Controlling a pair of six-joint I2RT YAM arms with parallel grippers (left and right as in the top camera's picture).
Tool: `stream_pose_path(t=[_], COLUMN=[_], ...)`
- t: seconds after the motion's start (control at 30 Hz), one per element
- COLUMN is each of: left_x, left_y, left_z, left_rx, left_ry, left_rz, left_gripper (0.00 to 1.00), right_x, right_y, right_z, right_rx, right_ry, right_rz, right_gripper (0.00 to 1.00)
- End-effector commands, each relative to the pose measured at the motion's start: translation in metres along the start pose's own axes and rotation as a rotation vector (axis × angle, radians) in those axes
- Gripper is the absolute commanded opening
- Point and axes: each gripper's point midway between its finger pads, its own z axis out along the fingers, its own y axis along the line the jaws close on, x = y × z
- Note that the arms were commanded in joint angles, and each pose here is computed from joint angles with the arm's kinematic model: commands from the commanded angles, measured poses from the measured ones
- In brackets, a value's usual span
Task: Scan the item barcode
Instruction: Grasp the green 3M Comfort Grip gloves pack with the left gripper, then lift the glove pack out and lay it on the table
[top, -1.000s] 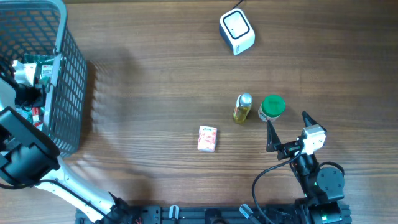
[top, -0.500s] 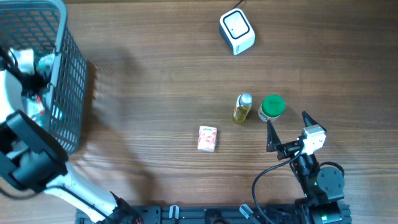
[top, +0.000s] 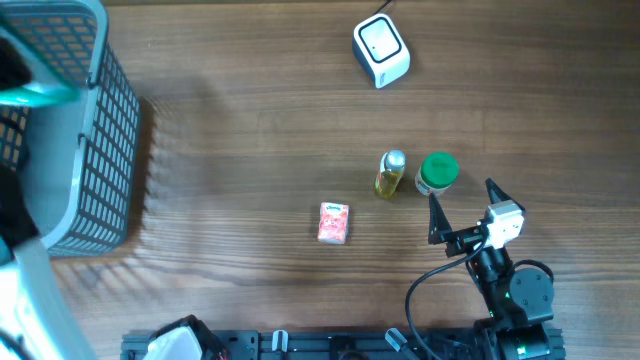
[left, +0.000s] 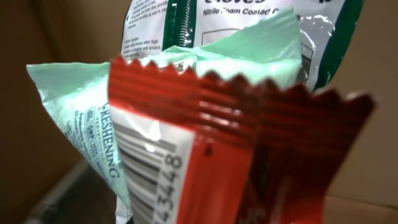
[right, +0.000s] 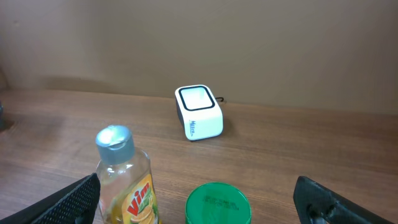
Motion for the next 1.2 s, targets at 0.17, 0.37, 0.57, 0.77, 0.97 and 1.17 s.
stream_pose_path(t=[0.17,0.37,0.57,0.77,0.97,1.17], left_x=[0.126,0.246,0.367,0.446,0.462,0.432], left_y=[-0.13,-0.194,-0.238,-0.266,-0.271,-0.267], left_z=[-0.008,-0.007,-0.015,-0.021,-0.023,-0.018], left_rx=[0.313,0.326,0.245,0.215,0.201,0.237], left_ry=[0.54,0.918,1.147,1.196,1.203,1.155], left_rz=[-0.176,-0.07,0.044,0.1,0.129,0.136], left_gripper=[0.04,0.04,0.04,0.04,0.66,1.0], right_x=[0.0,0.0,0.0,0.0,0.0,0.0], right_y=[-0.003,-0.003,-0.003,-0.003,-0.003,-0.003], right_z=[0.0,0.0,0.0,0.0,0.0,0.0], right_rx=[0.018,0.018,0.018,0.018,0.018,0.018], right_ry=[-0.001,-0.001,-0.001,-0.001,-0.001,-0.001], right_rz=[0.006,0.007,0.006,0.007,0.006,0.006], right_gripper=[1.0,1.0,1.0,1.0,1.0,1.0])
